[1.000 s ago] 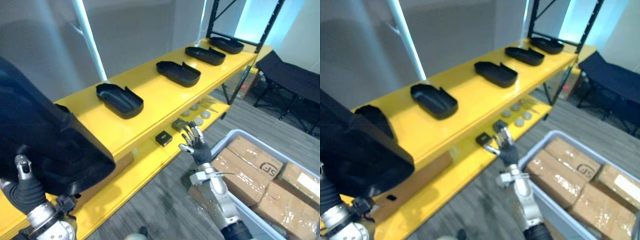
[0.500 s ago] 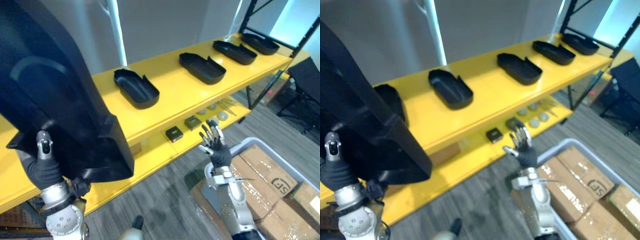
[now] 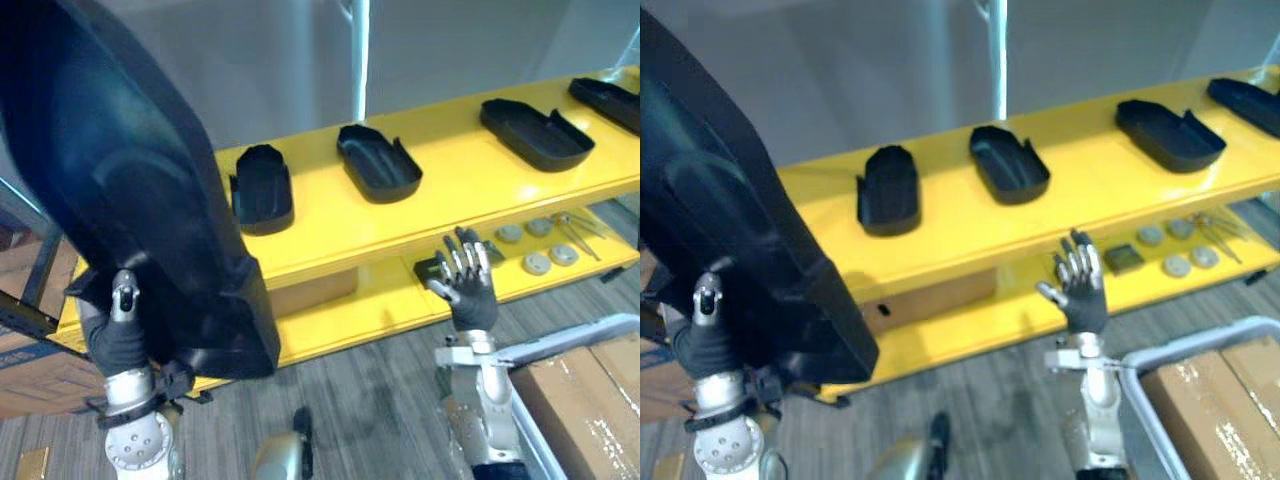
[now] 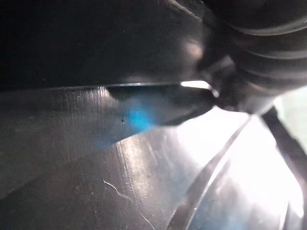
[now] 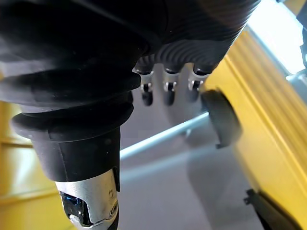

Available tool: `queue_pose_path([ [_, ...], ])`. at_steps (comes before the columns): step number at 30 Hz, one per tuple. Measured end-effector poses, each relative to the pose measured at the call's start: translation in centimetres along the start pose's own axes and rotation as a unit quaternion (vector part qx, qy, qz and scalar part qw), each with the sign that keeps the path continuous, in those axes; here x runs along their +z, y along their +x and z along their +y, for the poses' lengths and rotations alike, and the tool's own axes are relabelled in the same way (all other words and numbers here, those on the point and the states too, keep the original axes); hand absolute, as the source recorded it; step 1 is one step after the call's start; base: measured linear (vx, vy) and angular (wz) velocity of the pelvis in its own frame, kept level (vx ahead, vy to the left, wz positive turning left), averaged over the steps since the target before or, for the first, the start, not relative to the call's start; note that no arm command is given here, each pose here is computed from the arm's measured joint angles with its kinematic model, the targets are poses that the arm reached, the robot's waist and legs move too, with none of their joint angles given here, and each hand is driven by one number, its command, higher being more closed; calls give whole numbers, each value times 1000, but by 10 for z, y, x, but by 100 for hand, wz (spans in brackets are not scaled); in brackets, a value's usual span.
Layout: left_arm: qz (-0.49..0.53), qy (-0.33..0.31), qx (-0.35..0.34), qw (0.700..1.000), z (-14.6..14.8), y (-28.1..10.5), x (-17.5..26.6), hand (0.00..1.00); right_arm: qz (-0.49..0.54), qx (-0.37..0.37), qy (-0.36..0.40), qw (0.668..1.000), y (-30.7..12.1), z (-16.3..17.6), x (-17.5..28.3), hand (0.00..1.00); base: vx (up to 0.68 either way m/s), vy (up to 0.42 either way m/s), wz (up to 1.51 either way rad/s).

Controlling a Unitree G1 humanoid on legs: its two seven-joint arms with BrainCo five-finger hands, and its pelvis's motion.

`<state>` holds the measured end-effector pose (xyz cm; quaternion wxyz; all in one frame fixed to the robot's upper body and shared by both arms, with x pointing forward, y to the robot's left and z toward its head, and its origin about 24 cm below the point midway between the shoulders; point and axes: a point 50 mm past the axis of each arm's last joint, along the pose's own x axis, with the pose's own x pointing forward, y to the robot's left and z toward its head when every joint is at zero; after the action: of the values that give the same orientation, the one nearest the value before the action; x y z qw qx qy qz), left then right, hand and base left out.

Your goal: Walk over and take plastic housings, then place them on the shelf

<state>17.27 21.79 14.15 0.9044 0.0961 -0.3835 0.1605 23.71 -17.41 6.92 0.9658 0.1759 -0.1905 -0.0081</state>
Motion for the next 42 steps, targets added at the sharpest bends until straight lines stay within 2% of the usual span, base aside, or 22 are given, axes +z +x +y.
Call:
queue_pose_path([
  [5,-48,11,-38,998,-3,22,4,100,-10,-8,-16,1000,0,4,-1,0,170,88,6],
  [10,-59,-12,-12,998,-8,34,2,100,-81,19,-33,996,7,8,28,0,109,-68,35],
  [14,11,-50,-13,999,-28,14,-9,100,-121,58,-52,990,12,14,50,0,156,-171,52],
  [19,34,-60,-7,998,-31,4,-10,100,-188,74,-69,977,19,25,76,0,131,-133,54],
  [25,26,-70,-9,997,-35,7,-8,100,-239,57,-122,962,19,22,94,0,26,-16,59],
  [30,38,-80,6,996,-35,2,-10,100,-257,25,-148,955,17,4,105,0,-38,88,56],
  [36,33,-75,-13,997,-34,-1,-13,100,-247,-13,-134,960,22,-4,99,0,20,213,-16],
  [42,40,-48,-75,995,-31,2,-20,100,-205,-84,-101,970,11,-2,73,0,-12,338,-28],
])
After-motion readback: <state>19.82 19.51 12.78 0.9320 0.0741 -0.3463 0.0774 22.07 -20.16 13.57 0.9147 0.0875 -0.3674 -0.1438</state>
